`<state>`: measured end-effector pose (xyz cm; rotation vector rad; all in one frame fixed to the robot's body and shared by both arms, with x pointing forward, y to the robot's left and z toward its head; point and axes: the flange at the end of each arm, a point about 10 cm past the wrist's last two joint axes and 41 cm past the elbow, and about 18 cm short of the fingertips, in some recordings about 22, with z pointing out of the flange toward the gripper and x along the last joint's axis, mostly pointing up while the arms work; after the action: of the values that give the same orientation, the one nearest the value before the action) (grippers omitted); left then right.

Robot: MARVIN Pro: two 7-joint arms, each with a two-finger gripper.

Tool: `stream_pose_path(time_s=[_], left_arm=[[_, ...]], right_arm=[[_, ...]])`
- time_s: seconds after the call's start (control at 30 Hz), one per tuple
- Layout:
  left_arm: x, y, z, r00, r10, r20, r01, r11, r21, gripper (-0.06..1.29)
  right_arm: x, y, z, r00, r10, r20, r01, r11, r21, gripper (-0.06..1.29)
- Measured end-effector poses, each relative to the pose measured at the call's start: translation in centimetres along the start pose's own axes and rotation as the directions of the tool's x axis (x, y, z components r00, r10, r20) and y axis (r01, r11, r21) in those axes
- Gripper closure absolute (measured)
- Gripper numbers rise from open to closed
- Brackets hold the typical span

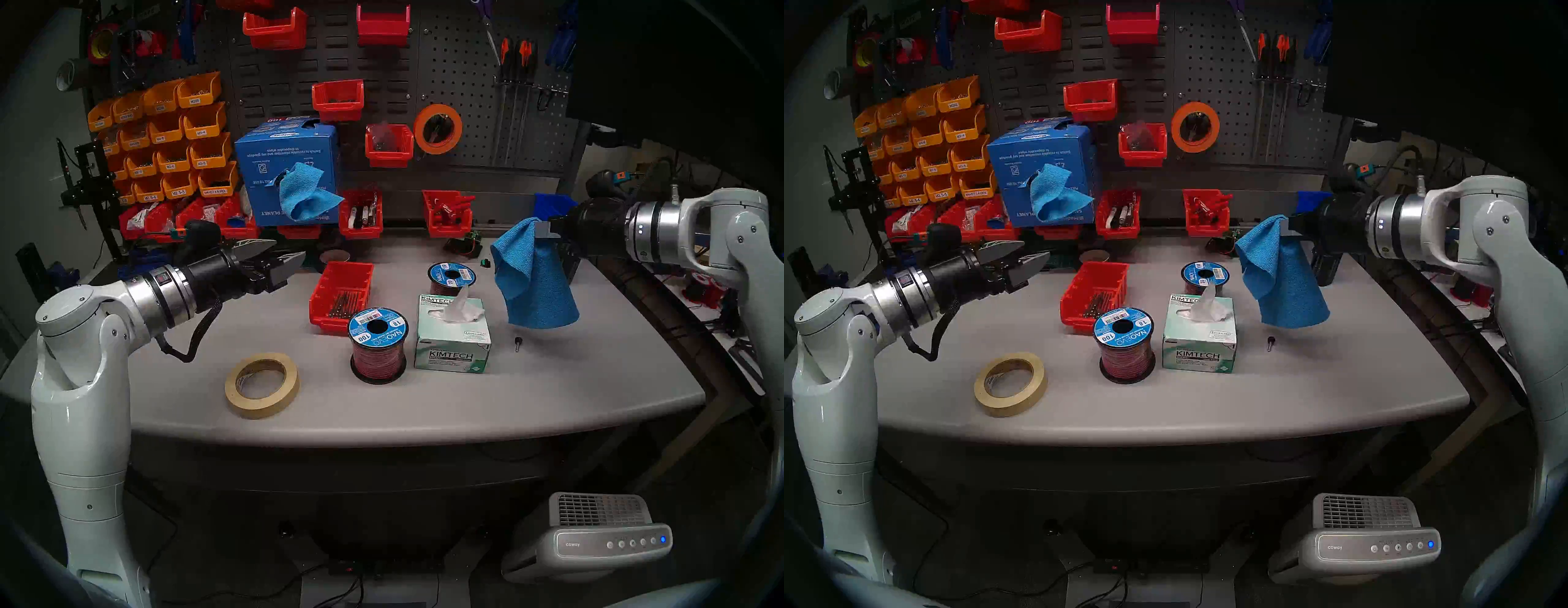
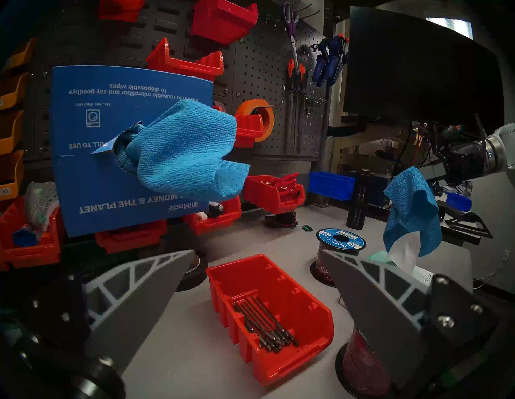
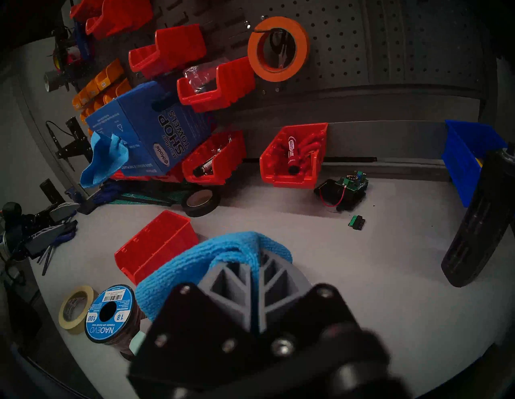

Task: Take out a shop towel

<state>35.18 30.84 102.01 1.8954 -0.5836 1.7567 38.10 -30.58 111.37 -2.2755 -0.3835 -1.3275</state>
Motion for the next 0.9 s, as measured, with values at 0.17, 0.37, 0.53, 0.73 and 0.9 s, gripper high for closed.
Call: stream_pose_path(time_s=[0.17,0.37,0.53,0.73,0.9], left_arm=[[-0.3,0.0,0.3,1.000,-0.008,0.005,0.008,1.000,0.003,0.00],[-0.3,0.2,0.7,1.000,-0.005,0.003,0.005,1.000,0.001,0.00],[0.2,0.4,1.0,1.000,0.005,-0.008,-0.005,1.000,-0.008,0.00],[1.7,1.6,1.7,0.999,0.032,-0.039,-0.034,0.998,-0.053,0.00],[3.4,3.4,2.5,0.995,0.060,-0.076,-0.069,0.990,-0.122,0.00]], right_arm=[[0.0,0.3,0.3,0.999,0.017,0.032,-0.017,1.000,0.014,0.57],[0.9,0.6,0.2,0.999,0.033,0.020,-0.033,0.999,0.023,-0.02],[1.7,0.9,0.1,0.999,0.045,0.007,-0.046,0.999,0.029,-0.02],[2.4,1.3,0.1,0.998,0.065,-0.003,-0.065,0.997,0.036,-0.02],[2.8,1.5,0.5,0.996,0.085,-0.007,-0.084,0.995,0.053,-0.02]])
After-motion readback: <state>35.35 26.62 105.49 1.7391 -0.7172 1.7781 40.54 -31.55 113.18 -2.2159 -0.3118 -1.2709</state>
